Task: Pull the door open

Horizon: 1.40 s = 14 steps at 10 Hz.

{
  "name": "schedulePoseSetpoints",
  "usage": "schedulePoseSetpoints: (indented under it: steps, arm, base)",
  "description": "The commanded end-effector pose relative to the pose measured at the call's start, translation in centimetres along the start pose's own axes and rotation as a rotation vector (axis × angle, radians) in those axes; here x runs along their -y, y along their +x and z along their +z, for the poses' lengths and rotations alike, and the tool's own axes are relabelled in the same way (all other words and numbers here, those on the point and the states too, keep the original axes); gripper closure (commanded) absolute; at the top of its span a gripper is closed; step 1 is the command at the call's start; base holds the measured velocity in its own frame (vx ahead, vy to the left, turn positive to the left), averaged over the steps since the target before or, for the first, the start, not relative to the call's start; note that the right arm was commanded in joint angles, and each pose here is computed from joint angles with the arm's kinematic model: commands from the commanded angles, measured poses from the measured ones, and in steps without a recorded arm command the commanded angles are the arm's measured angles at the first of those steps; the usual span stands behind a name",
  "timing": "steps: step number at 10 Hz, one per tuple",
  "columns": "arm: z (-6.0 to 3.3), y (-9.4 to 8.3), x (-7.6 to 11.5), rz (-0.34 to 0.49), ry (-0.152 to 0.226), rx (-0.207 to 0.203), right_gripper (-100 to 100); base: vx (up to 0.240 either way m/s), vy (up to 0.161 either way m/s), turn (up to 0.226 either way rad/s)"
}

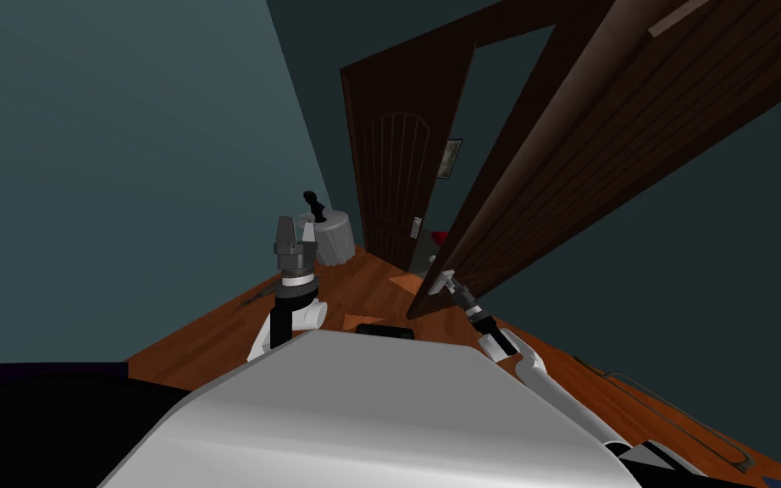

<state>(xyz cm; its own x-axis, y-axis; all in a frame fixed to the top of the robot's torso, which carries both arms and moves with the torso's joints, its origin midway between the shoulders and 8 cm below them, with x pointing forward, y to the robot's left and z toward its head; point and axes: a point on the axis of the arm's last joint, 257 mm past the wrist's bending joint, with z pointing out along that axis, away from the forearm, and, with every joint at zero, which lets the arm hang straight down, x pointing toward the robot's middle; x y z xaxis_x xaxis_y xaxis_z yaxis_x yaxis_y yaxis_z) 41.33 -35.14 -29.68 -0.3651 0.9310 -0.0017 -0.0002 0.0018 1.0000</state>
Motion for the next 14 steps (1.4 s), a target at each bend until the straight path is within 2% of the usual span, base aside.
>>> schedulePoseSetpoints:
  steps: [1, 2, 3, 12, 13, 14]
  arm:
    - [-0.39, 0.0, 0.0, 0.002, 0.0, -0.01, 100]
    - [-0.22, -0.1, 0.0, -0.001, 0.001, -0.005, 100]
    - [-0.66, -0.1, 0.2, 0.0, 0.005, -0.013, 100]
    - [-2.61, -0.3, 0.0, 0.002, 0.0, -0.064, 100]
    - [-2.77, -0.3, -0.1, 0.002, -0.001, -0.068, 100]
    - [-2.54, -0.3, 0.0, 0.001, 0.0, -0.066, 100]
  base:
    - [-0.187, -0.102, 0.081]
    - [-0.079, -0.049, 0.008]
    - [-0.099, -0.08, 0.099]
    - [-0.177, -0.129, 0.15]
    - [-0.167, -0.085, 0.083]
    - [-0.064, -0.038, 0.006]
